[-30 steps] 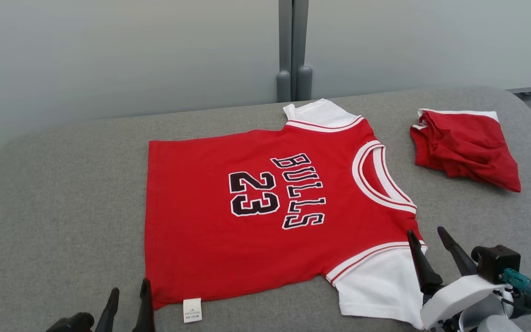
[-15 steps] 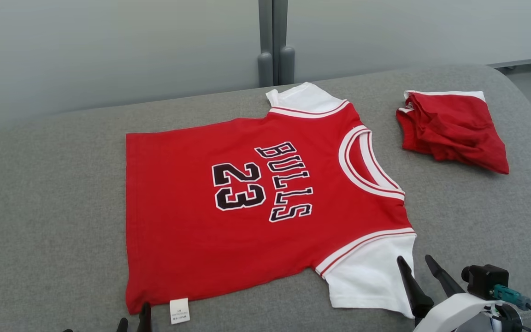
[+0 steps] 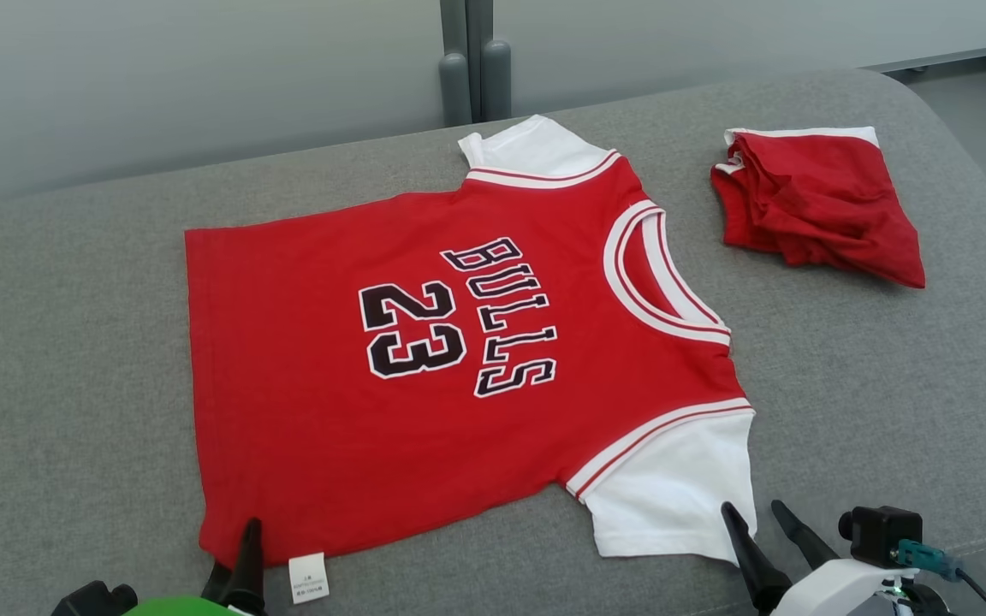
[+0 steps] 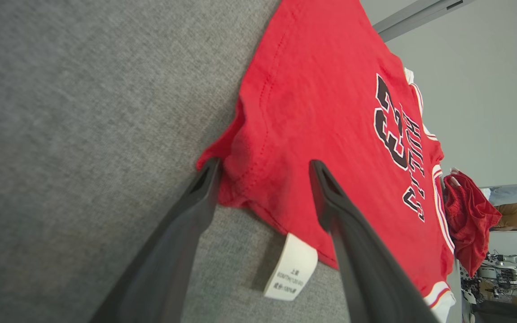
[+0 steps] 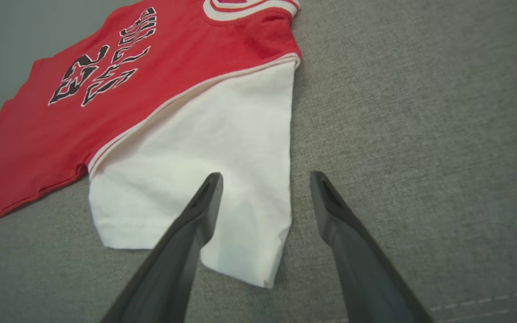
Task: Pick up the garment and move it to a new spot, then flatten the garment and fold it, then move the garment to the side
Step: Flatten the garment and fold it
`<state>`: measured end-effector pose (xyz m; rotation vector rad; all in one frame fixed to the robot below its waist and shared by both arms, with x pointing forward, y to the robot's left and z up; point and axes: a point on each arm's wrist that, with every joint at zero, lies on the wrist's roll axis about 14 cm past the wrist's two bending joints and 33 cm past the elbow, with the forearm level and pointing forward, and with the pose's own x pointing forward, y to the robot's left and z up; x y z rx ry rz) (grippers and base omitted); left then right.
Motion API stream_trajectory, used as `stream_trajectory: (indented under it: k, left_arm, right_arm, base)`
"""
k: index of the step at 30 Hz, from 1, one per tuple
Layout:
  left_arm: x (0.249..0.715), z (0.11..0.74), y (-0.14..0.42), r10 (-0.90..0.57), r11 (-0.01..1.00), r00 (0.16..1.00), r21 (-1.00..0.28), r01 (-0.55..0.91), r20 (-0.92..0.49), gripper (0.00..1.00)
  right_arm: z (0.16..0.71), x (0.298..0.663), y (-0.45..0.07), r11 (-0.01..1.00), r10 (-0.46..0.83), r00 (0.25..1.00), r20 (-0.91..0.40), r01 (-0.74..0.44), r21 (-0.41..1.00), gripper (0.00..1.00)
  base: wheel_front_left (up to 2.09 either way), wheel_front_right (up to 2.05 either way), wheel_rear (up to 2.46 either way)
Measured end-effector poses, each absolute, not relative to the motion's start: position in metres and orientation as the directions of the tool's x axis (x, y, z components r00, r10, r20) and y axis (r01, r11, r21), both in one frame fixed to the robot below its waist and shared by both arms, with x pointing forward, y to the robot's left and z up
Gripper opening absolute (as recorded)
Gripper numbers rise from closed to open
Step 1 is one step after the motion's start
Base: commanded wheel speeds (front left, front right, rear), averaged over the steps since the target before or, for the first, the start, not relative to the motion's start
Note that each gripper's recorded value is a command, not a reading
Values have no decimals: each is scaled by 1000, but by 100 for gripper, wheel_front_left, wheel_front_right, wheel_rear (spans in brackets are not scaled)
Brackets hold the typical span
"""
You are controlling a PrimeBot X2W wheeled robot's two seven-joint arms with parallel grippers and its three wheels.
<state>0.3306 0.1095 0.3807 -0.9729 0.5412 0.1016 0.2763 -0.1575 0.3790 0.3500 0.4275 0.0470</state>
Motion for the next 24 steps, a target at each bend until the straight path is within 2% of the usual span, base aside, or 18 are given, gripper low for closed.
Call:
stream_trajectory:
  k: [2, 3, 4, 5, 6, 9, 11, 14, 15, 16, 18, 19, 20, 24]
  left_arm:
    - [334, 381, 107, -161, 566, 863, -761, -316, -478, 100]
    - [336, 381, 106, -164, 566, 863, -762, -313, -477, 93]
    - [338, 381, 105, -168, 567, 863, -763, -311, -476, 68]
    - [338, 381, 103, -172, 567, 863, -764, -308, -475, 51]
    - [339, 381, 101, -175, 568, 863, -765, -304, -473, 40]
    - [342, 383, 101, -171, 567, 869, -768, -299, -465, 16]
    - [342, 383, 102, -164, 566, 871, -767, -301, -463, 5]
    - [344, 384, 104, -154, 564, 876, -769, -302, -457, 2]
    - [345, 385, 104, -154, 563, 878, -771, -298, -452, 1]
    - [346, 385, 105, -149, 562, 882, -772, -296, -447, 0]
    - [346, 385, 105, -150, 562, 883, -773, -294, -445, 0]
    - [346, 386, 105, -147, 561, 886, -775, -291, -440, 0]
    - [346, 386, 105, -147, 561, 886, -774, -292, -440, 0]
    - [347, 386, 105, -145, 561, 890, -777, -285, -432, 0]
  right_arm:
    - [374, 274, -156, 934, 121, 902, -414, 38, 355, 100]
    - [372, 273, -156, 931, 119, 898, -424, 48, 362, 100]
    - [369, 271, -155, 927, 117, 894, -432, 58, 371, 100]
    - [367, 270, -155, 921, 117, 890, -440, 69, 384, 100]
    - [364, 269, -154, 917, 119, 885, -450, 76, 391, 100]
    - [361, 268, -150, 909, 128, 879, -459, 82, 410, 100]
    - [359, 268, -147, 902, 134, 876, -463, 85, 423, 100]
    - [356, 267, -143, 901, 155, 869, -470, 71, 428, 100]
    - [355, 267, -142, 901, 159, 867, -472, 67, 428, 91]
    - [355, 268, -141, 902, 164, 866, -473, 63, 427, 61]
    - [355, 269, -140, 904, 177, 864, -472, 47, 424, 31]
    - [354, 269, -139, 906, 180, 863, -473, 43, 422, 11]
    - [354, 270, -139, 906, 181, 862, -474, 42, 421, 0]
    - [358, 274, -134, 901, 202, 866, -458, 20, 433, 0]
  base:
    - [0, 0, 0]
    - [0, 0, 0]
    - [0, 0, 0]
    - [0, 0, 0]
    - [0, 0, 0]
    - [0, 0, 0]
    - [0, 0, 0]
    - [0, 0, 0]
    - [0, 0, 0]
    - [0, 0, 0]
    - [0, 0, 0]
    - [0, 0, 0]
    - [0, 0, 0]
    - [0, 0, 0]
